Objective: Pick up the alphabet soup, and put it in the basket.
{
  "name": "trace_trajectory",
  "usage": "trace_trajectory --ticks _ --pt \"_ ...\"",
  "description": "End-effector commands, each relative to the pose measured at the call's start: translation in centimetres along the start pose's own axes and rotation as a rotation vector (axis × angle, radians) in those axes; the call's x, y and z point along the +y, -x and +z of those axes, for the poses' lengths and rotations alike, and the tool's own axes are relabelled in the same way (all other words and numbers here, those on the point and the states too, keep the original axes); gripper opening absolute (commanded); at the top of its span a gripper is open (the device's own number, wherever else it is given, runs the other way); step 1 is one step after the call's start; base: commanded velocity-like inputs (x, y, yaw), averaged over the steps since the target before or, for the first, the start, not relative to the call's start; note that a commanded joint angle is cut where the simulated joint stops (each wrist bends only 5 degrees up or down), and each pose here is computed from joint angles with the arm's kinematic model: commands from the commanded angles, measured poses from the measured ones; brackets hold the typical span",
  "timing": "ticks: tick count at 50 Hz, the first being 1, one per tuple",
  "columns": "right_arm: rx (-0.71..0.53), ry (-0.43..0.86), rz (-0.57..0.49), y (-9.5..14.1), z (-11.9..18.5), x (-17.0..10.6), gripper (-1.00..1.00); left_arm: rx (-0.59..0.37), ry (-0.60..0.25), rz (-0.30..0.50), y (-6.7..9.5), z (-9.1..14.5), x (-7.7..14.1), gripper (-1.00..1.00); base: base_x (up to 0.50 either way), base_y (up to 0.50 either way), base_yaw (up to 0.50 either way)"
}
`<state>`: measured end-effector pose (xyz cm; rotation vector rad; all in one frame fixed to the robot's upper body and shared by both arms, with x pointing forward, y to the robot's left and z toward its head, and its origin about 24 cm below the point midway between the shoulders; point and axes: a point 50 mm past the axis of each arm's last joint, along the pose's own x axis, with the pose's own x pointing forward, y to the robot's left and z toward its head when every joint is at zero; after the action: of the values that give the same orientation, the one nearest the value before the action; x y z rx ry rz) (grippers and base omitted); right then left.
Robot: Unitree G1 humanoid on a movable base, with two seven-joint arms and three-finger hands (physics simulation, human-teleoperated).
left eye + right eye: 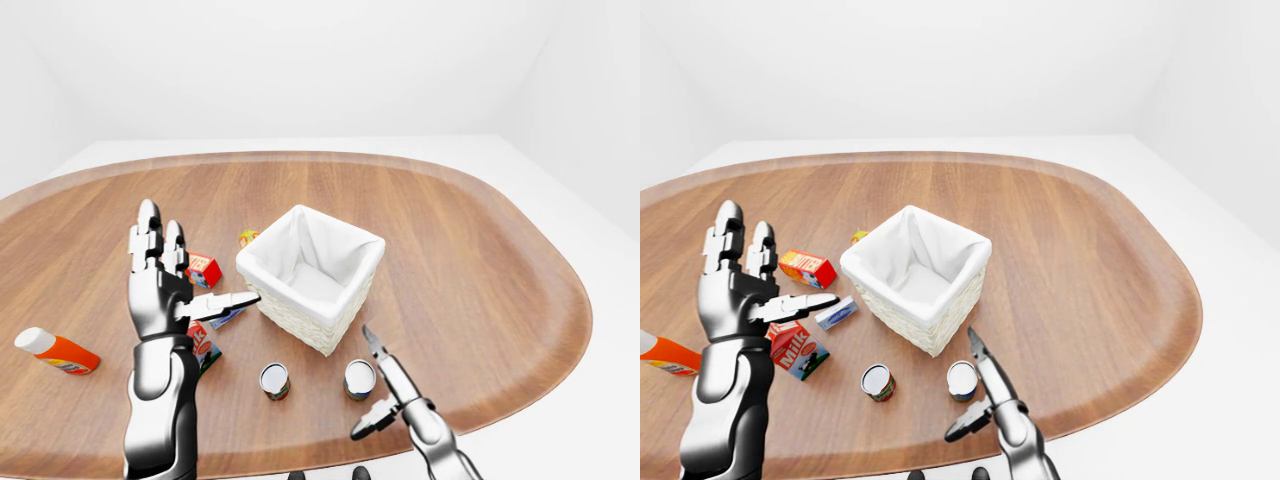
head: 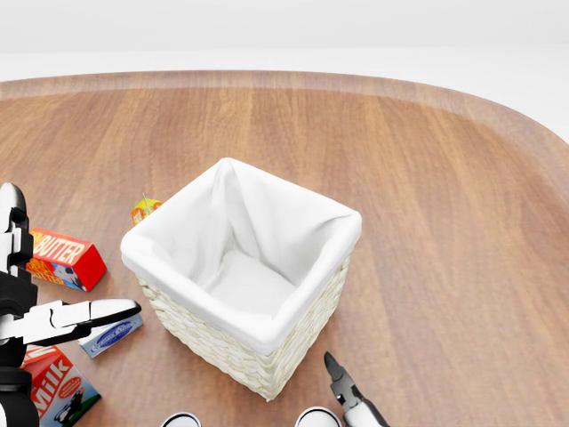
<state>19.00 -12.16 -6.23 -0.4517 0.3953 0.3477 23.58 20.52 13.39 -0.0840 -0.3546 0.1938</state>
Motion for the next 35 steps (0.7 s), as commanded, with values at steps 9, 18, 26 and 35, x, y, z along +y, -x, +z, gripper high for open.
trace_trajectory --ticks 9,18,26,35 --pt "0.041 0.005 0.017 -0.27 -0.82 0.37 1.00 0.006 -0.002 -0.001 0.03 -0.13 0.02 1.00 0.00 0.00 0.00" --pt "0.054 0.005 0.019 -0.45 -1.06 0.37 1.00 0.011 -0.004 -0.001 0.01 -0.27 -0.03 1.00 0.00 0.00 0.00" --pt "0.046 0.006 0.031 -0.34 -0.92 0.52 0.74 0.009 -0.005 -0.001 0.02 -0.22 -0.01 1.00 0.00 0.00 0.00" --pt "0.047 0.008 0.042 -0.24 -0.95 0.75 -1.00 0.011 -0.005 -0.001 0.02 -0.25 0.01 1.00 0.00 0.00 0.00"
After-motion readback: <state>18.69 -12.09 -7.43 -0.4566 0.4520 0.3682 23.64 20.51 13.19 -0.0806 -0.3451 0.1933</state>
